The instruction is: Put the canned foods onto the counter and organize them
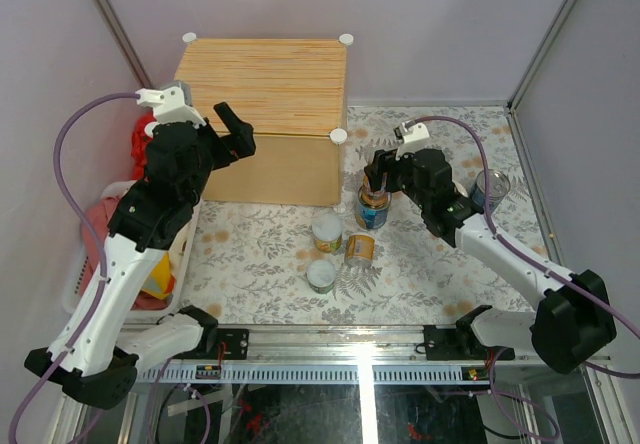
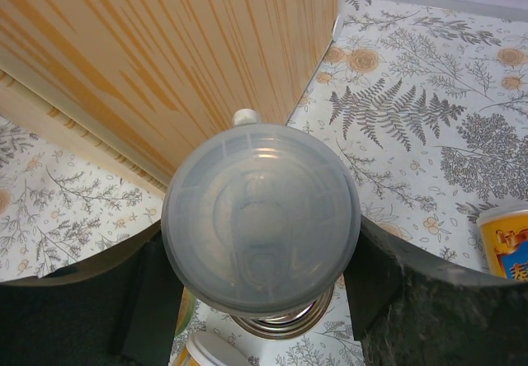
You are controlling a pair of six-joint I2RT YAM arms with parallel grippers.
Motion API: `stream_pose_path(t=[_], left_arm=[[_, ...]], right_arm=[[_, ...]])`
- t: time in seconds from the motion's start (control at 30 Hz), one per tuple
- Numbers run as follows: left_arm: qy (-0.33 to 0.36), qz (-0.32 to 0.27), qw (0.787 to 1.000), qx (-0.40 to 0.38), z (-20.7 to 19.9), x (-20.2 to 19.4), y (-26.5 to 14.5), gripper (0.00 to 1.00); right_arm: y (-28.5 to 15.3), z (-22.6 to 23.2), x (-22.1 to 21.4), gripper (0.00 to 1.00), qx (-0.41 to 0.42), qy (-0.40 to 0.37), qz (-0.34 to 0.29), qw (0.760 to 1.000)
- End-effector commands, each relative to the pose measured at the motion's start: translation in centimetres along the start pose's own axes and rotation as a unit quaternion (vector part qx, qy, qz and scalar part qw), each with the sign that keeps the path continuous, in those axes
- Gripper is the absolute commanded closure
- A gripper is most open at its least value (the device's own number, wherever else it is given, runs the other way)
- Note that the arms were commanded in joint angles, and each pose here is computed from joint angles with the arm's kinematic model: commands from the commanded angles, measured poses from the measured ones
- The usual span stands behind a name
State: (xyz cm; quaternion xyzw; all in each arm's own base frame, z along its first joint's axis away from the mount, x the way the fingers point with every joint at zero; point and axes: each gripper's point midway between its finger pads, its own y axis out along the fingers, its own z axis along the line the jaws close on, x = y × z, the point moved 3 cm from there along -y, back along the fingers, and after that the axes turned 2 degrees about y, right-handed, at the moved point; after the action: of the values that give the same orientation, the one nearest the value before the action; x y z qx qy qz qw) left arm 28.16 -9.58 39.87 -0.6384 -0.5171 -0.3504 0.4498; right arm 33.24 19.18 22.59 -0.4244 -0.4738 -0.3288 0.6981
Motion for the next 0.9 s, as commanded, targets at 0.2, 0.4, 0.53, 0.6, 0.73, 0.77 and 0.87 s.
stream_pose_path(t=[0.2,0.4,0.53,0.6,0.73,0.77,0.87], left_arm=[[0.001,-0.01,1.0,0.017,1.5,-0.3,-0.4,0.0],[0.003,-0.018,0.999,0.03,2.3,-0.2,-0.7,0.0],[0.001,-0.026,0.999,0.035,2.7,0.0,-1.1,0.0],[0.0,-0.029,0.999,0.039,2.9,0.2,-1.1,0.0],[-0.002,-0.036,0.998,0.045,3.3,0.3,-1.3,0.0],[-0.002,-0.036,0.998,0.046,3.5,0.2,-1.3,0.0],[-0.003,-0.036,0.998,0.05,3.8,0.0,-1.3,0.0]], right_arm=[[-2.0,1.1,6.3,0.96,0.017,-0.009,-0.093,0.995],[-3.1,1.6,8.7,1.0,0.027,-0.026,-0.113,0.993],[-4.0,2.2,11.0,1.0,0.035,-0.036,-0.129,0.99],[-4.6,2.4,12.4,1.0,0.037,-0.04,-0.141,0.988],[-5.9,3.1,15.8,1.0,0.042,-0.05,-0.169,0.983],[-6.2,3.2,16.6,1.0,0.044,-0.052,-0.177,0.982],[-6.9,3.7,19.0,1.0,0.046,-0.059,-0.195,0.978]])
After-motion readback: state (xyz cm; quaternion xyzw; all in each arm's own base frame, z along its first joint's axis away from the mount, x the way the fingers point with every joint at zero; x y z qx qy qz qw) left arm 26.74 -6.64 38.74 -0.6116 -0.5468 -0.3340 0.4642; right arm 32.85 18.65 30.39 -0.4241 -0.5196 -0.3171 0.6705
